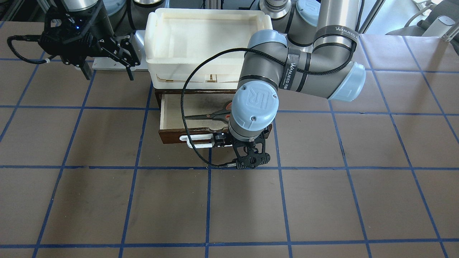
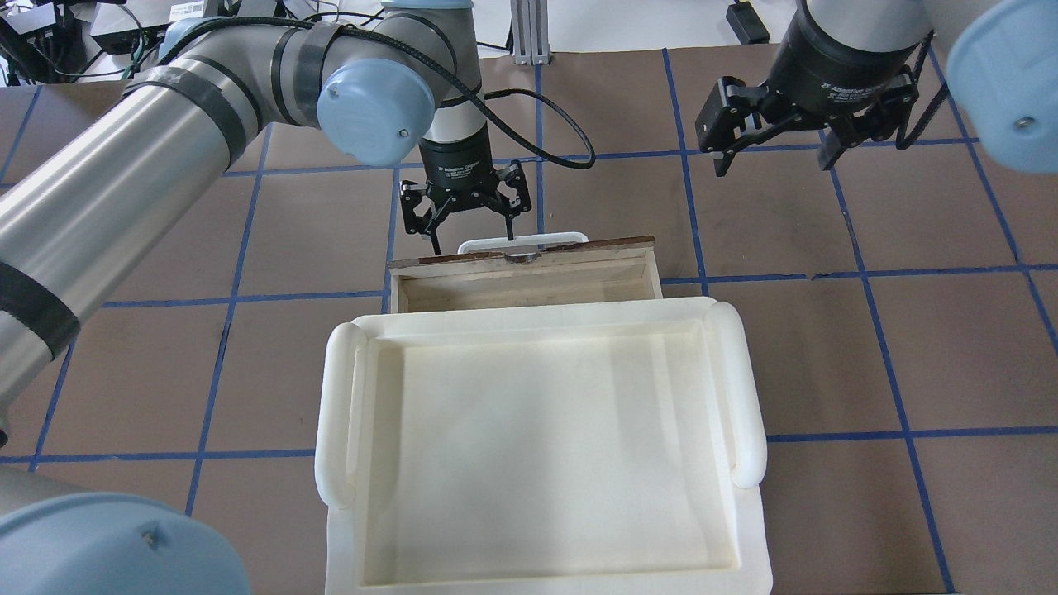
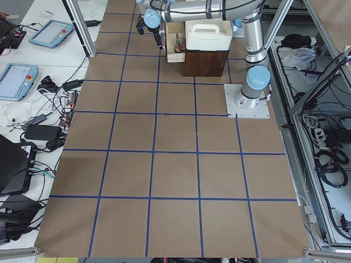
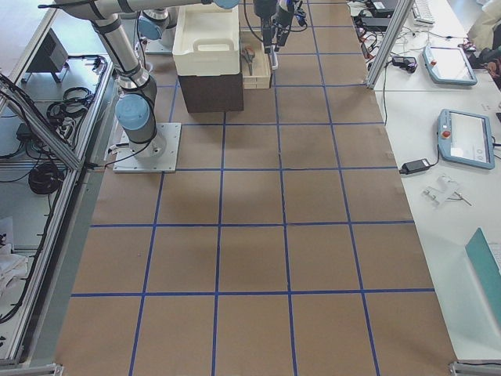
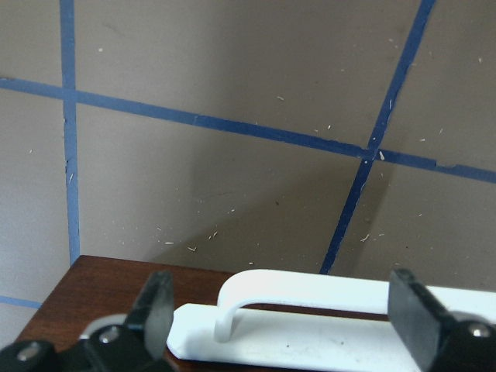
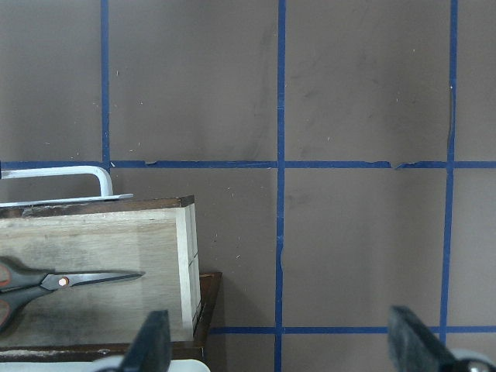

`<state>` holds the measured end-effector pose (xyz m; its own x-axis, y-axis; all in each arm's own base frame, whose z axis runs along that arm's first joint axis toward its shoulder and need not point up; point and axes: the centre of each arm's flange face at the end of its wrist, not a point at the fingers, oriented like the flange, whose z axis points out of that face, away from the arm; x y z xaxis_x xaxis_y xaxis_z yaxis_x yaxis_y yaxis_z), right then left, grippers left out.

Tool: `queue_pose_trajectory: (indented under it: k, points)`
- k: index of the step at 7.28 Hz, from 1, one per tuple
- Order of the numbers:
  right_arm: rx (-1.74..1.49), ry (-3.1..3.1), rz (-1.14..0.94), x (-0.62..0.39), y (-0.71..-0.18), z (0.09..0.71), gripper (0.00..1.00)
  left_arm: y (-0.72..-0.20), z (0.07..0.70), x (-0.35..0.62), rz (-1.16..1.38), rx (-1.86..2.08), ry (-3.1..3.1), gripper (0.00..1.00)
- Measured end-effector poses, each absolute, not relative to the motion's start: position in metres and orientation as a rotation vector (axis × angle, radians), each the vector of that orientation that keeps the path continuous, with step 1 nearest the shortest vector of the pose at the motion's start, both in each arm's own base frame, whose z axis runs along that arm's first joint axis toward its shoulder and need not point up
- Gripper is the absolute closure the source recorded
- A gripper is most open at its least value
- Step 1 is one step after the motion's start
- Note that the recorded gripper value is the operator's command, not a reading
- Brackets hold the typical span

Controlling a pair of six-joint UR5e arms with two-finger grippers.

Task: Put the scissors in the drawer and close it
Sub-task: 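Push the drawer front away from the robot with the left gripper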

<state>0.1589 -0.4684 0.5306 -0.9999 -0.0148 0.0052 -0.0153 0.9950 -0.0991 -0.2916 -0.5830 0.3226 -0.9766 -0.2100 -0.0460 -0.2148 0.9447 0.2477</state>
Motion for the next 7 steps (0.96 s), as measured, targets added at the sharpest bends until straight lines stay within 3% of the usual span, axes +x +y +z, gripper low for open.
queue_pose_trajectory:
  k: [3, 7]
  points:
    - [0.028, -3.133, 0.155, 0.160, -0.468, 0.530, 0.00, -0.617, 0.314, -0.271, 0.247, -0.365, 3.088, 0.00]
    - [0.031, -3.133, 0.157, 0.160, -0.468, 0.531, 0.00, -0.598, 0.290, -0.299, 0.362, -0.333, 3.093, 0.00]
